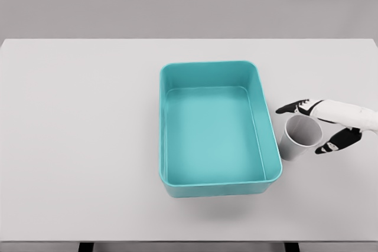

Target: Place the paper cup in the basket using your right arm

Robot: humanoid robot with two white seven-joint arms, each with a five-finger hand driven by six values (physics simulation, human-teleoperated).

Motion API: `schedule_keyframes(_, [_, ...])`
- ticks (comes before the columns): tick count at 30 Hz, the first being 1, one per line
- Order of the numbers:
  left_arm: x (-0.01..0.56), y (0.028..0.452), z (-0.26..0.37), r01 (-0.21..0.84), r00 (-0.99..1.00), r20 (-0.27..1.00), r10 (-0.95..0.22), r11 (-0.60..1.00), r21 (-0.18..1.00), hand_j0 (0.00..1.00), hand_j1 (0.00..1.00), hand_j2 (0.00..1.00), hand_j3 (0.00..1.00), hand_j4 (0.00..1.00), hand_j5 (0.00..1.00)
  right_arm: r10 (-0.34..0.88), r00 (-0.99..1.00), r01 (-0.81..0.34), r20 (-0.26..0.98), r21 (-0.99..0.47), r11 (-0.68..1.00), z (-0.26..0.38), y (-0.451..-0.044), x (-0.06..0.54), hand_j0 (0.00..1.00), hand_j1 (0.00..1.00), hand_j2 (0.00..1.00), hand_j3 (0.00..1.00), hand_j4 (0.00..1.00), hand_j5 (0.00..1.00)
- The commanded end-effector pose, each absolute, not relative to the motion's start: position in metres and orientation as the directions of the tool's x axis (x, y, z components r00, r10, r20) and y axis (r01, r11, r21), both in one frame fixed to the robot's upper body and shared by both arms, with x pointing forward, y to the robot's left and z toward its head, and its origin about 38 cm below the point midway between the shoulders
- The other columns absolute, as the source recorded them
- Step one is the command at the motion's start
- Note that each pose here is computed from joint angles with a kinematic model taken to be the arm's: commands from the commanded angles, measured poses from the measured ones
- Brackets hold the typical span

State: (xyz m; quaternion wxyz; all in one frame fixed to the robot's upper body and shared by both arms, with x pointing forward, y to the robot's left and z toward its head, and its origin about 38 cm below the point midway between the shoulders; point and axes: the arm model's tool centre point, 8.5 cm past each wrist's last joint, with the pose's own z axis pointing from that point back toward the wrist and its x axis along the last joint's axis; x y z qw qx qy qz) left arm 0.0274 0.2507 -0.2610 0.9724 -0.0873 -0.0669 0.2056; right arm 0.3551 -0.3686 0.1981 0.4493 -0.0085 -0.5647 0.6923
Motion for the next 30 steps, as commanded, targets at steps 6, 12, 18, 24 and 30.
schedule_keyframes(6, [0.027, 0.251, -0.261, -0.388, 0.907, 0.094, 0.411, 0.900, -0.198, 1.00, 1.00, 1.00, 1.00, 1.00, 1.00, 0.638, -0.583, -0.630, 0.502, -0.776, 0.035, 0.189, -0.372, 0.354, 0.97, 0.97, 0.97, 0.97, 0.97, 0.97])
schedule_keyframes(12, [0.027, 0.251, -0.261, -0.388, 0.907, 0.095, 0.411, 0.900, -0.198, 1.00, 1.00, 1.00, 1.00, 1.00, 1.00, 0.639, -0.576, -0.634, 0.510, -0.772, 0.046, 0.182, -0.369, 0.361, 0.97, 0.97, 0.97, 0.97, 0.97, 0.97])
schedule_keyframes(18, [0.027, 0.251, -0.261, -0.388, 0.907, 0.094, 0.411, 0.900, -0.198, 1.00, 1.00, 1.00, 1.00, 1.00, 1.00, 0.645, -0.565, -0.647, 0.514, -0.761, 0.039, 0.174, -0.372, 0.361, 0.80, 0.80, 0.80, 0.80, 0.80, 0.80])
schedule_keyframes(24, [0.027, 0.251, -0.261, -0.388, 0.907, 0.095, 0.411, 0.900, -0.198, 1.00, 1.00, 1.00, 1.00, 1.00, 1.00, 0.651, -0.571, -0.628, 0.500, -0.777, 0.045, 0.183, -0.384, 0.357, 0.67, 0.67, 0.67, 0.67, 0.67, 0.67])
schedule_keyframes(30, [0.027, 0.251, -0.261, -0.388, 0.907, 0.094, 0.411, 0.900, -0.198, 1.00, 1.00, 1.00, 1.00, 1.00, 1.00, 0.679, -0.552, -0.604, 0.484, -0.793, 0.074, 0.196, -0.401, 0.353, 0.67, 0.67, 0.67, 0.67, 0.67, 0.67])
